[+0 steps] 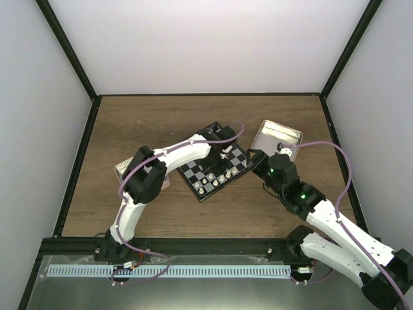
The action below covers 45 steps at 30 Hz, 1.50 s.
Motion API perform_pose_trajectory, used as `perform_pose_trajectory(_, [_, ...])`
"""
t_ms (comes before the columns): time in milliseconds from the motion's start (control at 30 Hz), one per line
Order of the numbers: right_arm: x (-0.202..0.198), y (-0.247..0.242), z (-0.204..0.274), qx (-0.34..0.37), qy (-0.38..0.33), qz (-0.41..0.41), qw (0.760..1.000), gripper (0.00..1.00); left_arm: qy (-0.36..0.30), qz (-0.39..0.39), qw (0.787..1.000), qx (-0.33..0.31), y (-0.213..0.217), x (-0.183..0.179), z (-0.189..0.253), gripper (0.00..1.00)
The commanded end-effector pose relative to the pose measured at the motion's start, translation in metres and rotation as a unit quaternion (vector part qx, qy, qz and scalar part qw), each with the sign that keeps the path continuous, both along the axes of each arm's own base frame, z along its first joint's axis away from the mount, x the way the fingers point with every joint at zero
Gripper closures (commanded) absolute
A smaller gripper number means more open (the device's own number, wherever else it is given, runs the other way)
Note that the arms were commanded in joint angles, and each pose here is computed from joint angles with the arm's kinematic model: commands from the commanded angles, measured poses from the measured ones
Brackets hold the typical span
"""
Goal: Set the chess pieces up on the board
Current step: Place the chess piece on the chessboard, then pick up the chess piece from the storage box.
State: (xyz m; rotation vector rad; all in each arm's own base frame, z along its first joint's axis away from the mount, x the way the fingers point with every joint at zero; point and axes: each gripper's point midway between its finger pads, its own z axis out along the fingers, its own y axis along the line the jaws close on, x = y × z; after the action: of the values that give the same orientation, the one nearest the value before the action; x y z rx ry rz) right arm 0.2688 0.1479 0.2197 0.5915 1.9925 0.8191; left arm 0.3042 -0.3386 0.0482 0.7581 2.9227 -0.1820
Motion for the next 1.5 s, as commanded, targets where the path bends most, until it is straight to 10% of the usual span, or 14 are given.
perform_pose_trajectory(0, [0.000, -0.005, 0.000, -0.005, -0.004, -0.010, 1.000, 0.35, -0.001, 0.003, 1.000, 0.003, -0.003, 0.002, -0.002, 0.78])
perform_pose_trajectory(500, [0.000, -0.002, 0.002, -0.001, -0.004, -0.003, 1.000, 0.35, -0.069, 0.083, 0.991, -0.074, 0.025, 0.025, 0.059, 0.63])
perform_pose_trajectory(933, [0.002, 0.014, 0.000, 0.011, 0.003, 0.029, 1.000, 0.35, -0.170, 0.393, 0.890, -0.155, 0.199, 0.046, 0.078, 0.61])
perform_pose_trajectory(1467, [0.005, 0.018, -0.003, 0.005, 0.008, 0.035, 0.999, 0.35, -0.150, 0.134, 0.978, 0.057, 0.249, 0.011, 0.038, 0.70])
